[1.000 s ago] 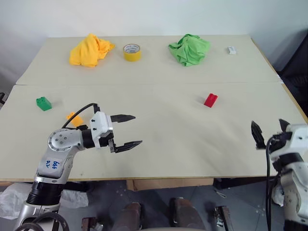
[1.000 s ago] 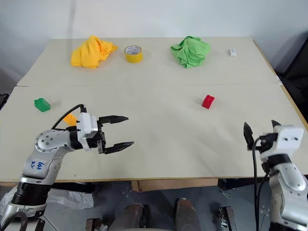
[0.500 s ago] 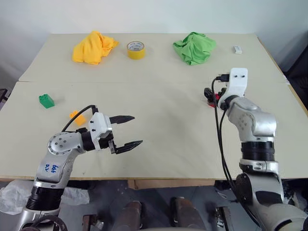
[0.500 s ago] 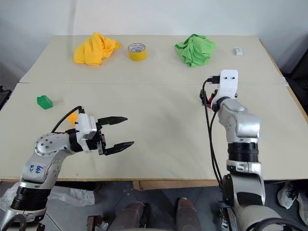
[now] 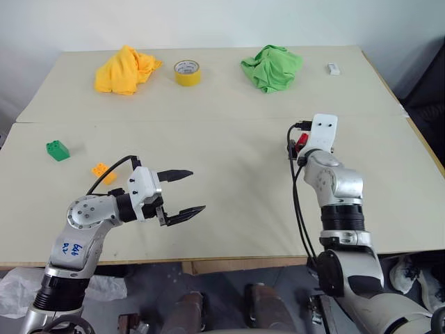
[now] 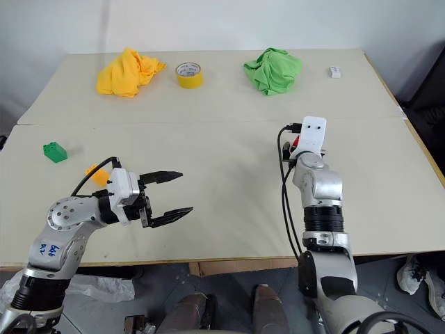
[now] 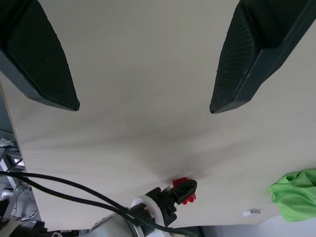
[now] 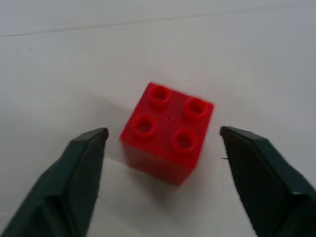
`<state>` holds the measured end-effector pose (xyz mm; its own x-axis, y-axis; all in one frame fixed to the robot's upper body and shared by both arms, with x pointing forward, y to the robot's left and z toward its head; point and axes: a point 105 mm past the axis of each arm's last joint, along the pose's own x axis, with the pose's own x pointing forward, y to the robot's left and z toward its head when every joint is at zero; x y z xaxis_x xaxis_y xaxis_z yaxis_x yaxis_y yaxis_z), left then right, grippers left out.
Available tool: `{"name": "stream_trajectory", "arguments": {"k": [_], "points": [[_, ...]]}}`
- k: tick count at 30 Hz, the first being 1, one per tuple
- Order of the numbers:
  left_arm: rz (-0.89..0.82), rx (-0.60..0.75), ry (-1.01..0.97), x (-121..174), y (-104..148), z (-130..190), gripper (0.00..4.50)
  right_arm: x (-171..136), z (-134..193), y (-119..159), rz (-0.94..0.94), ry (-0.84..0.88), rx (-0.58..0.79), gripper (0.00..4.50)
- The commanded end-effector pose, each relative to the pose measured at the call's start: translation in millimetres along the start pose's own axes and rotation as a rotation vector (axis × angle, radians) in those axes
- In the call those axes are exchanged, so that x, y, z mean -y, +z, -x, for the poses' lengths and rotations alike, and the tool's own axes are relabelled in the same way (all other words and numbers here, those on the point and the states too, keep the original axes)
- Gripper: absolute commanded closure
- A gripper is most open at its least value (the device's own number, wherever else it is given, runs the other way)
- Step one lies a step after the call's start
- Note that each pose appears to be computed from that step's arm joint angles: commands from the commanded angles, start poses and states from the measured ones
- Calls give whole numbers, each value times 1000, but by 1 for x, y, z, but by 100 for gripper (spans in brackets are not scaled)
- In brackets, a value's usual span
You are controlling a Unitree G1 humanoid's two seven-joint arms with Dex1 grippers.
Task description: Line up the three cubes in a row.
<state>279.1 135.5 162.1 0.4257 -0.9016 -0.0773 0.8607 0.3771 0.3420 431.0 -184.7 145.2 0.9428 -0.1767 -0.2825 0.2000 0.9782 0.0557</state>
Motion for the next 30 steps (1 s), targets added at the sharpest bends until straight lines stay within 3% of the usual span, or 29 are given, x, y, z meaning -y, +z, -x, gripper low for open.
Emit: {"name": "stream_trajectory", "arguments": {"k": [1, 5, 7, 10, 14, 16, 24, 30], "points": [[-42, 9, 12, 1, 9, 3, 0, -2, 7, 17, -43, 3, 49, 180], [-42, -2, 25, 1, 7, 6, 0, -19, 17, 30, -52, 115, 80, 305], [-41, -3, 42, 0, 7, 9, 0, -37, 27, 44, 13, 275, 154, 304], [-34, -17, 59, -1, 3, 13, 0, -75, 56, 55, 90, 654, 241, 304], [12, -55, 101, 2, -14, 25, 0, -99, 119, 25, 384, 1263, 256, 304], [25, -69, 111, 3, -19, 29, 0, -96, 137, 14, 454, 1432, 248, 304], [76, -26, 204, 4, -9, 35, 0, -71, 86, -9, 760, 1426, 149, 304], [64, -25, 216, 1, -5, 36, 0, -55, 79, -32, 858, 1542, 73, 304]]}}
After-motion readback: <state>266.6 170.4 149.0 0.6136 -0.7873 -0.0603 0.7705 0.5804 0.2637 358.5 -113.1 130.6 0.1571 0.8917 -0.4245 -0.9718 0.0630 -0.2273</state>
